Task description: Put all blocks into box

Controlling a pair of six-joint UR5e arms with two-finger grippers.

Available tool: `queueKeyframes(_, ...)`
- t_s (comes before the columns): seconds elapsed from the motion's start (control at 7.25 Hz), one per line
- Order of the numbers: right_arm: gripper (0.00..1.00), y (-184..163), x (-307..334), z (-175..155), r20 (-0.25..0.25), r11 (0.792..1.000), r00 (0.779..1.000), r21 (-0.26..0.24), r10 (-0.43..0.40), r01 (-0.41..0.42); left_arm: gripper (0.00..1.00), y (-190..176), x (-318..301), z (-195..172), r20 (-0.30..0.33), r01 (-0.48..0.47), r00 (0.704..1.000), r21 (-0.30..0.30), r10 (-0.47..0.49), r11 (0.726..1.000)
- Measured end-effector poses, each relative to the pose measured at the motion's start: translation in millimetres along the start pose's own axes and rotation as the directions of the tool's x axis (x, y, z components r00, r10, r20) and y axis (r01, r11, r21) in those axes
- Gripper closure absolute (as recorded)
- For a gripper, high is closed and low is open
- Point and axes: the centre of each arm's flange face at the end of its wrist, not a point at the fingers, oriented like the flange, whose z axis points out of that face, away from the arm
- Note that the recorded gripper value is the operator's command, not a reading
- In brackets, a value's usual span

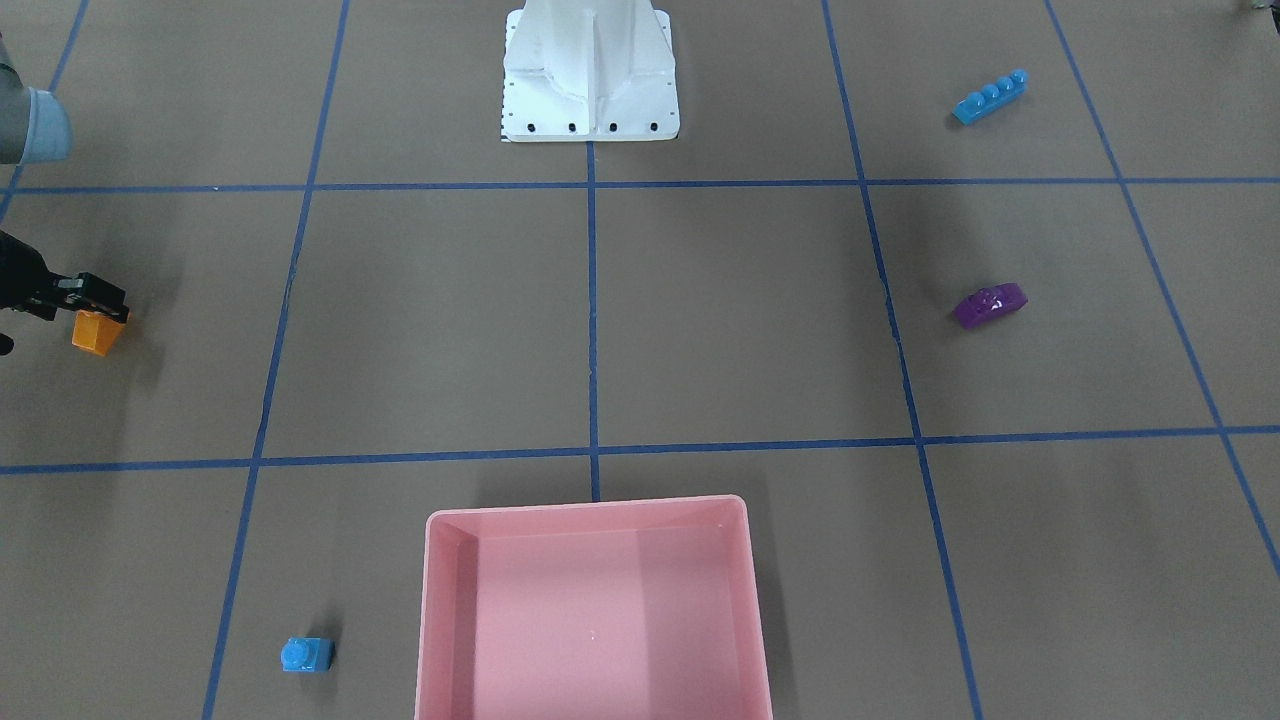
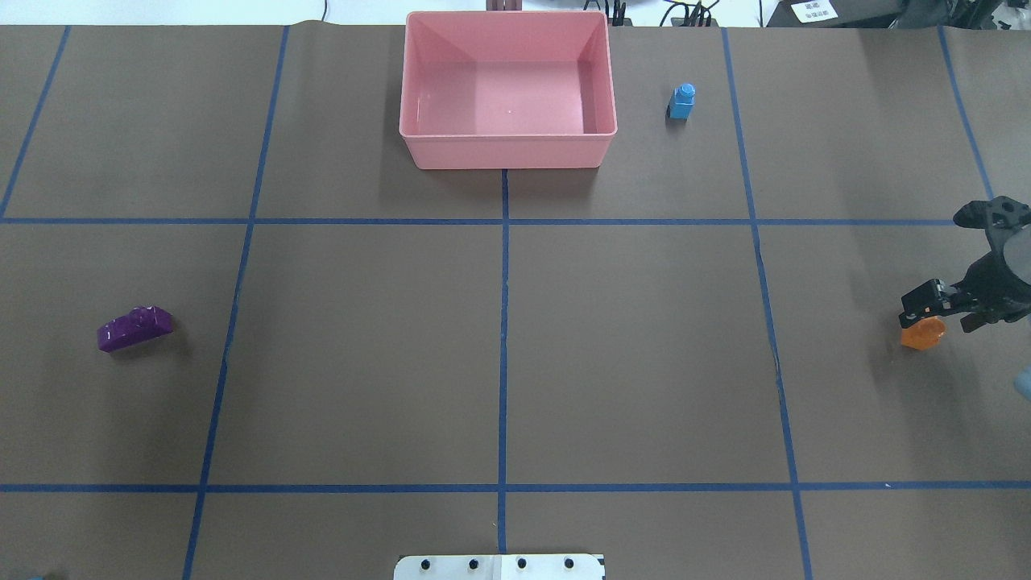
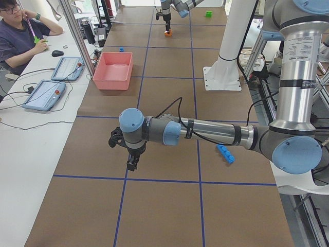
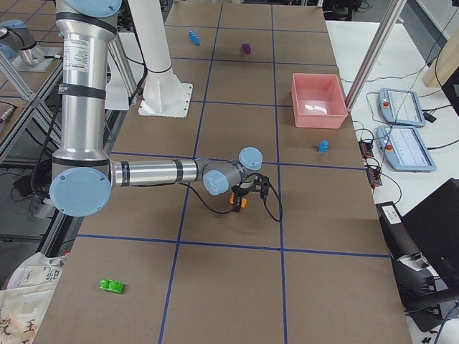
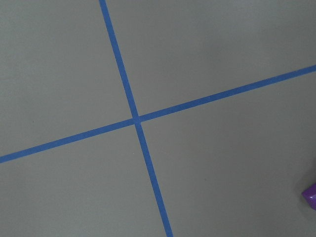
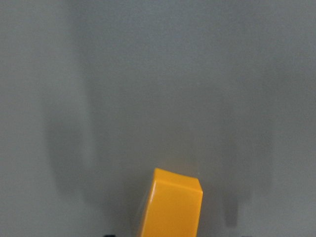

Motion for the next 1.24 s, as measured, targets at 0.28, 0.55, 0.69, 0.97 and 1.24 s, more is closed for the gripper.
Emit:
queueKeyframes(0.28, 1.0, 1, -3, 4, -0.004, 1.0, 1.0, -0.009, -0.004, 0.004, 0.0, 0, 0, 0, 0.0, -0.001, 1.0, 0.0, 0.001, 1.0)
queueKeyframes(0.55, 1.0, 2, -8, -1, 0.006, 1.0, 1.0, 0.0, -0.016, 0.016, 0.0, 0, 0, 0, -0.001, 0.0, 1.0, 0.001, 0.0, 1.0)
queueKeyframes(0.69, 1.0, 0, -12, -16, 0.024, 1.0, 1.0, 0.02, -0.02, 0.019, 0.0, -1, 1, -1, -0.001, 0.0, 1.0, 0.003, 0.0, 1.0)
queueKeyframes(0.97, 1.0, -6, -17, -69, 0.087, 0.995, 0.996, 0.1, -0.021, 0.012, 0.0, -8, 11, -10, 0.002, -0.005, 1.0, 0.019, 0.005, 1.0)
queueKeyframes(1.24, 1.0, -20, -44, -124, 0.164, 0.988, 0.986, 0.151, -0.039, 0.014, 0.0, -19, 52, -11, -0.007, 0.01, 1.0, 0.024, -0.01, 1.0)
